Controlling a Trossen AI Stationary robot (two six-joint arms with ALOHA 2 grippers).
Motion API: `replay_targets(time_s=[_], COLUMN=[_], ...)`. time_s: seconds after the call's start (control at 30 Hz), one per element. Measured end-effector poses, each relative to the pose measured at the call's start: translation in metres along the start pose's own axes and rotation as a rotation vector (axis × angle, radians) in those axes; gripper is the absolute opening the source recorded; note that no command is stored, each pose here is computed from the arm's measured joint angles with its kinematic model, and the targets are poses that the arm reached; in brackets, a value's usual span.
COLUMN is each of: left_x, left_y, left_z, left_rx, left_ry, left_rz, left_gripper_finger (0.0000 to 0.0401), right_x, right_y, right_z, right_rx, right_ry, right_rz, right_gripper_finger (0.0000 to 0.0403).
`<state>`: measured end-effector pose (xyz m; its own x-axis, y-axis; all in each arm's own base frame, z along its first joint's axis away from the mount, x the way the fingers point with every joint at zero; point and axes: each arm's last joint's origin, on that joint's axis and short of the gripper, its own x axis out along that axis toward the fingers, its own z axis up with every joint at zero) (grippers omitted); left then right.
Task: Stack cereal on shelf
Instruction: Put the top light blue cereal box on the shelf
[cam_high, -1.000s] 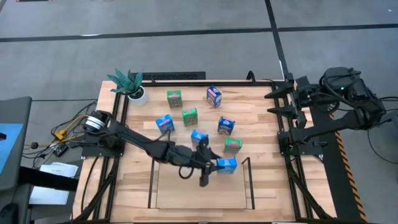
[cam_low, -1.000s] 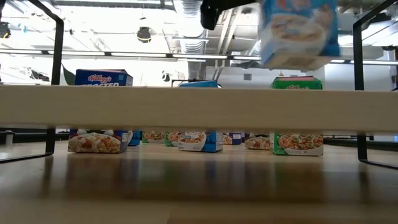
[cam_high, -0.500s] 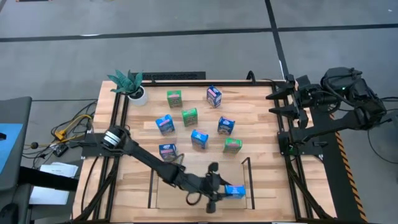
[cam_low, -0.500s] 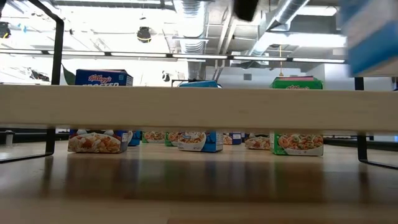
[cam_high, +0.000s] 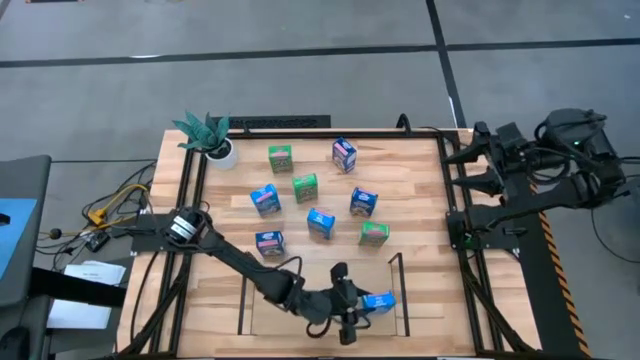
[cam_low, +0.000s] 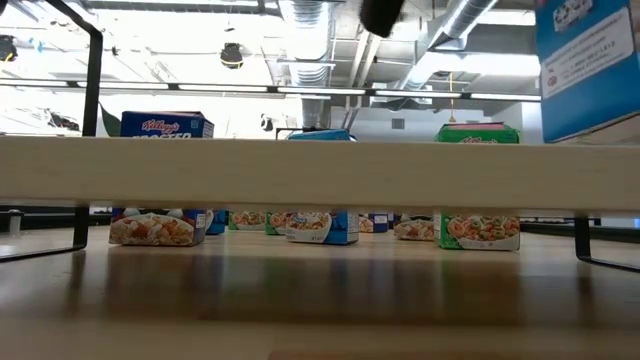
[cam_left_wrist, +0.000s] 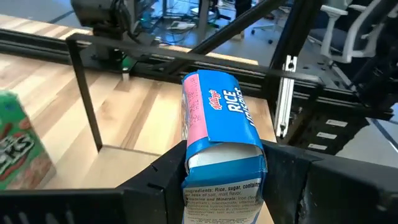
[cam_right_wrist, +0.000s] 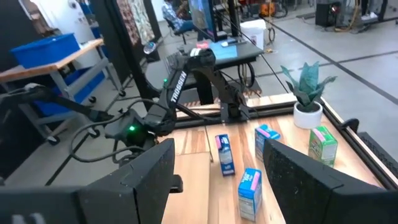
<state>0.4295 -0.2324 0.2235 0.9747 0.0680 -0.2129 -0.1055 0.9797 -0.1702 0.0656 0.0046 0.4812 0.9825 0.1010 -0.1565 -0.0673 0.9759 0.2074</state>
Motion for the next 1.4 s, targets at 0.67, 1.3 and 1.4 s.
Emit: replay_targets(time_s=[0.67, 1.3, 1.4], left_x=[0.012, 0.013, 0.013], left_y=[-0.002, 0.000, 0.000], left_z=[-0.015, -0.013, -0.013], left_rx=[0.018, 0.097, 0.088], left_ry=[0.011, -0.005, -0.002], left_rz=[-0.170, -0.151, -0.159], left_gripper_finger=[0.0149, 0.0199, 0.0214], right_x=[-0.004, -0.004, -0.004], right_y=[-0.001, -0.001, -0.001], right_z=[0.000, 0.000, 0.000], right_rx=[0.001, 0.010, 0.010], right_ry=[-0.015, -0.017, -0.017], right_rz=[-0.020, -0.030, -0.030], right_gripper_finger=[0.0270, 0.0270, 0.0270])
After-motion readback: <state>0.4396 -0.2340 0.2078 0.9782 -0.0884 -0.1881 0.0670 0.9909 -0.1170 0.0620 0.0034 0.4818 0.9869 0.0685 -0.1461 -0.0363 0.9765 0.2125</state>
